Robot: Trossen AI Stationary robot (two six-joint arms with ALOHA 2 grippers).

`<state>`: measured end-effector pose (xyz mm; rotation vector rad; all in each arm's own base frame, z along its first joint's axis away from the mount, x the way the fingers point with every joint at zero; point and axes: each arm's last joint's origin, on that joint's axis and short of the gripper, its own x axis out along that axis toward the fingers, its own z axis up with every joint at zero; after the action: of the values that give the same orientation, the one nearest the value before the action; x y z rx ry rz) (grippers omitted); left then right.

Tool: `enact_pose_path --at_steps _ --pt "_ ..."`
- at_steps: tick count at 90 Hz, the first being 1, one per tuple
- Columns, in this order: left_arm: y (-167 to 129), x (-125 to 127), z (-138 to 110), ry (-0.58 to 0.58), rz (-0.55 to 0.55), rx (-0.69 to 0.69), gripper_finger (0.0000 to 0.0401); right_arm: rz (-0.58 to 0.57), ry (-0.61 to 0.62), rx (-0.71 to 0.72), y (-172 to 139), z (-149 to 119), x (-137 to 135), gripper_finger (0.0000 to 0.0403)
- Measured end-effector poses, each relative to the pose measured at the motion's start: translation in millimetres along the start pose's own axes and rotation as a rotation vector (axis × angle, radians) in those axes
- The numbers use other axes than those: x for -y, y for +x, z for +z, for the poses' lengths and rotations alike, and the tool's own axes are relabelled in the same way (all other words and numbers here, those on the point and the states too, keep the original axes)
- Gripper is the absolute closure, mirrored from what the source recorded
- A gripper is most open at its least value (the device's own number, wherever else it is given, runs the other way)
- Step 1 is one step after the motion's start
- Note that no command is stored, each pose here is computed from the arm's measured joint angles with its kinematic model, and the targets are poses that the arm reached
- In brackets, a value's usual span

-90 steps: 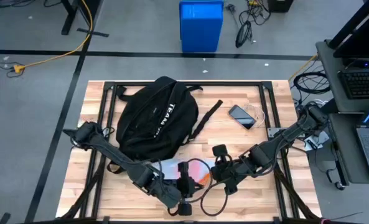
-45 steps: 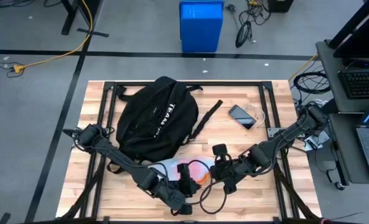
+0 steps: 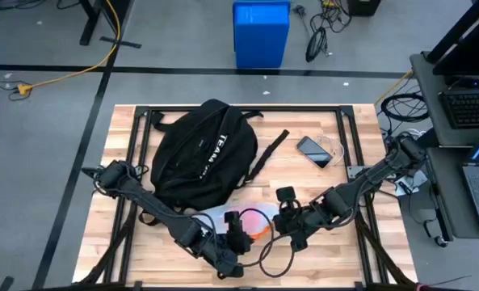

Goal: Unpack backpack
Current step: Open the orange zip bag

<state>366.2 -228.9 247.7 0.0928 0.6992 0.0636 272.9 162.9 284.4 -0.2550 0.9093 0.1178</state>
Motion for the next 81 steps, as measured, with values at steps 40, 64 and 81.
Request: enact_pose_path --at_steps 40,64,81 --pt "-37 -1 -7 -0.035 0.04 -0.075 0.0401 -0.011 0.008 -0.048 0 -5 1 0.0403" --pt "-51 5 -12 -0.009 0.064 -0.08 0.0401 -0.01 0.008 -0.049 0 -5 1 0.0403" --pt "-54 4 -19 -0.031 0.096 -0.133 0.0401 -0.012 0.008 -0.056 0 -6 1 0.0403"
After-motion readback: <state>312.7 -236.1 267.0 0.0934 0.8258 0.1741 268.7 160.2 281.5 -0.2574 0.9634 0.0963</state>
